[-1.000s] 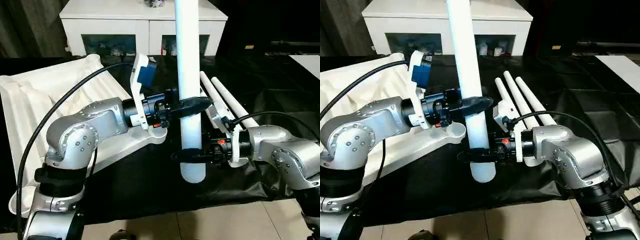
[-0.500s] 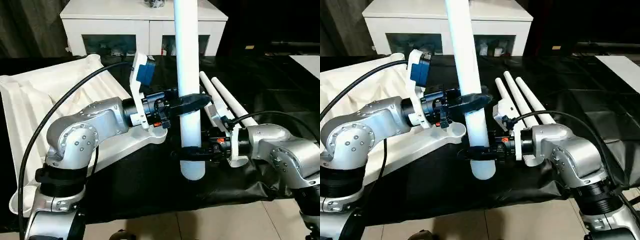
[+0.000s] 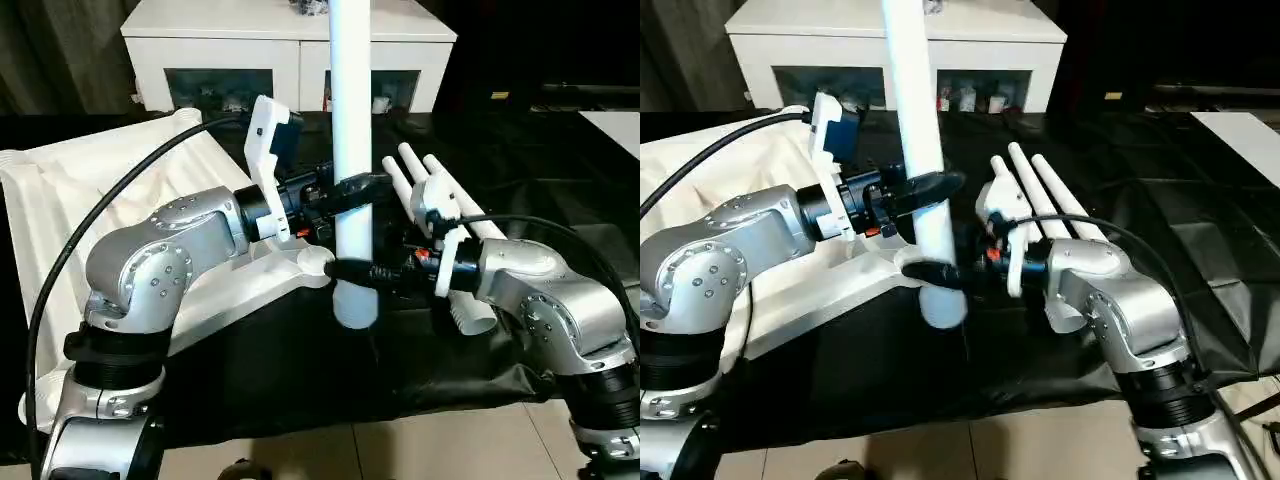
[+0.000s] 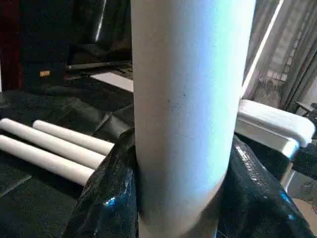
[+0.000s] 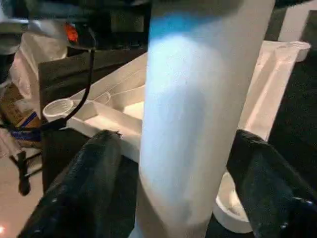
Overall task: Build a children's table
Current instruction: Pick table leg
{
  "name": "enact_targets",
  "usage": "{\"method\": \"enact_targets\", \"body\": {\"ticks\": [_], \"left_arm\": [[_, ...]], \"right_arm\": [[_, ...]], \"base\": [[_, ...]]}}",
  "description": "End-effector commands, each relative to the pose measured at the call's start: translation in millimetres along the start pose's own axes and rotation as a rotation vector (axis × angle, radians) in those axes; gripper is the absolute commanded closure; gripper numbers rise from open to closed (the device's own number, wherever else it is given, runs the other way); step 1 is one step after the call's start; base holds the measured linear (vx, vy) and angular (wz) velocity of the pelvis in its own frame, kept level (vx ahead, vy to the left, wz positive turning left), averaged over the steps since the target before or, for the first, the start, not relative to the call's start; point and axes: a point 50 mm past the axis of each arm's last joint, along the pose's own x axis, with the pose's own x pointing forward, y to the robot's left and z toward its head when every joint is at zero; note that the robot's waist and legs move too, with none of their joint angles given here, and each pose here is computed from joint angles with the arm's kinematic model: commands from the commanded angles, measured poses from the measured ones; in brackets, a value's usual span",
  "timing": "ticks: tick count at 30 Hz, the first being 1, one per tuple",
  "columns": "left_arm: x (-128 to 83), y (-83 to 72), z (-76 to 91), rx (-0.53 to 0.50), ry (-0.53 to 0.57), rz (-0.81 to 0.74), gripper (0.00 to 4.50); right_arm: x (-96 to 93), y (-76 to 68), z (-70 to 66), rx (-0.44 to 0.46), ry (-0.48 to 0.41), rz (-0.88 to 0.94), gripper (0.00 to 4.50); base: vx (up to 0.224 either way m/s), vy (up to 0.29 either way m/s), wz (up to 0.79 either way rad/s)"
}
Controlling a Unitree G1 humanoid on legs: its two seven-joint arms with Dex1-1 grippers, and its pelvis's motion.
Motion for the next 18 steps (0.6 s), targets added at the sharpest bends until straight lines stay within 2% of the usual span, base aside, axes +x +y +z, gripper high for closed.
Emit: {"method": "enact_targets", "body": {"ticks": [1, 7, 17, 18], "left_arm": [[4.0, -5.9, 7.1, 0.055, -0.005, -0.021, 2.69], [4.2, -9.1, 6.2, 0.073, 0.005, -0.046, 2.69], [3.6, -14.6, 6.0, 0.090, 0.015, -0.084, 2.69], [3.5, -15.1, 5.8, 0.091, 0.017, -0.087, 2.69]], "right_arm": [[-3.1, -0.8, 6.7, -0.002, -0.009, -0.010, 0.98], [-6.3, 2.3, -2.0, 0.031, 0.058, 0.039, 0.98], [-5.7, 2.8, -6.7, 0.074, 0.104, 0.077, 0.98], [-5.8, 2.8, -6.9, 0.076, 0.108, 0.082, 1.16]], "base": [[0.000, 0.000, 0.00], [0.000, 0.000, 0.00], [0.000, 0.000, 0.00], [0.000, 0.000, 0.00]]}}
